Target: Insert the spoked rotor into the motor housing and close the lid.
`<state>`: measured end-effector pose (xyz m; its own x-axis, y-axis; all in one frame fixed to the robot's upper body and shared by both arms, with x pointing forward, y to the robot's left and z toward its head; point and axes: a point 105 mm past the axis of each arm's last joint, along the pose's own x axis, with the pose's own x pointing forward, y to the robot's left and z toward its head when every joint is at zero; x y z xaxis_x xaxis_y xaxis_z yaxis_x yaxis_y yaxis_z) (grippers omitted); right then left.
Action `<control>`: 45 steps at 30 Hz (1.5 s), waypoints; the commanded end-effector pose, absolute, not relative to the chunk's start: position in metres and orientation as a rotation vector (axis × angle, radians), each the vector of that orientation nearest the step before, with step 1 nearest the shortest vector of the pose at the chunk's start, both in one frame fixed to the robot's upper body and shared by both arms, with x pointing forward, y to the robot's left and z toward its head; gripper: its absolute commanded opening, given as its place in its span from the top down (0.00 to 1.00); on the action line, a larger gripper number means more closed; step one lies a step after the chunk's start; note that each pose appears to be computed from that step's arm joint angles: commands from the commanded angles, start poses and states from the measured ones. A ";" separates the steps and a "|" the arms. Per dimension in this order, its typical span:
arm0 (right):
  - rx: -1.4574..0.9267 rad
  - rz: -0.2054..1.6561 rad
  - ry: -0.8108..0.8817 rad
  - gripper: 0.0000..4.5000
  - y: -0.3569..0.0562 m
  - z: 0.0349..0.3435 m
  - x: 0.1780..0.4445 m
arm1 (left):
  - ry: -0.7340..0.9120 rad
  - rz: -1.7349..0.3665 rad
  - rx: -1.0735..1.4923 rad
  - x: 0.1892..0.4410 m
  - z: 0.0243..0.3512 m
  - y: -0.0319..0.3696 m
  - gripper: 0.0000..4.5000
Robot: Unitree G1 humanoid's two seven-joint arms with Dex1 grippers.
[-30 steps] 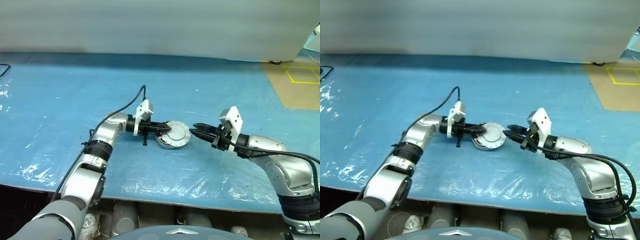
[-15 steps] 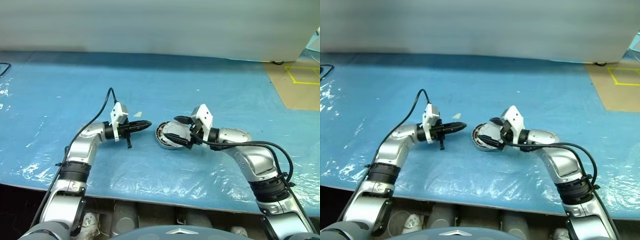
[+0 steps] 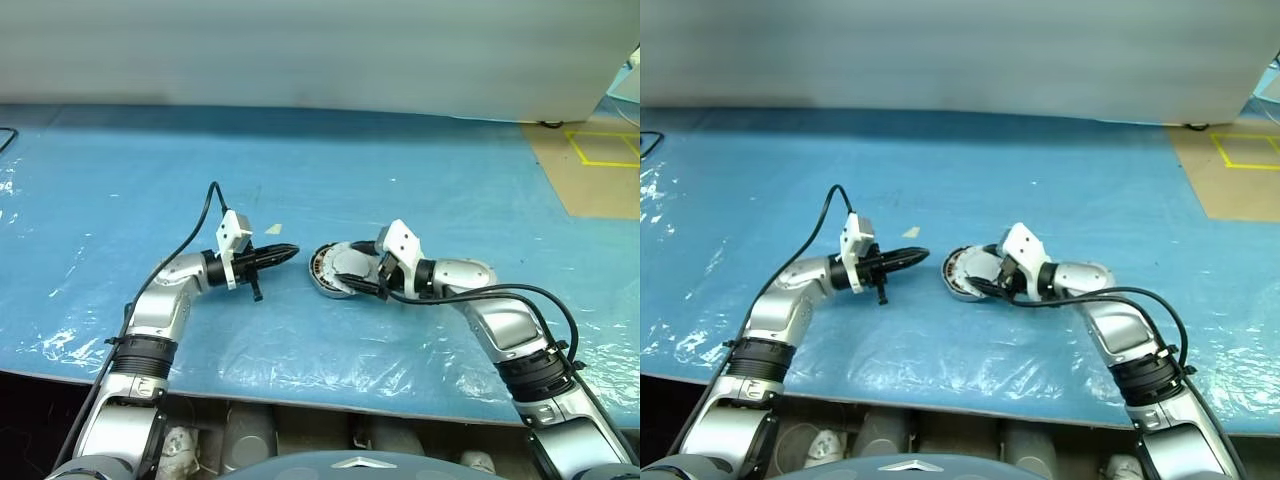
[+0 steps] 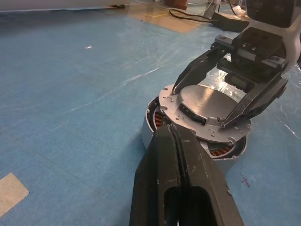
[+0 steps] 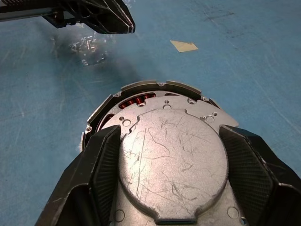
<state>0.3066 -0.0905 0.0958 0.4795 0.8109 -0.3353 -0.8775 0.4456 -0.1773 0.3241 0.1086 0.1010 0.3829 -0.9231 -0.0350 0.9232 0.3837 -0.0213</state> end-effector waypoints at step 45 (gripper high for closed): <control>-0.030 0.874 0.372 0.35 -0.043 0.095 0.320 | 0.039 -1.139 0.025 0.313 0.070 0.142 1.00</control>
<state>0.3260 -0.0491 0.0992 0.6084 0.7253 -0.3221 -0.7520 0.6566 0.0582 0.3107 0.1403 0.0616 0.4177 -0.9057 -0.0716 0.9061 0.4211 -0.0410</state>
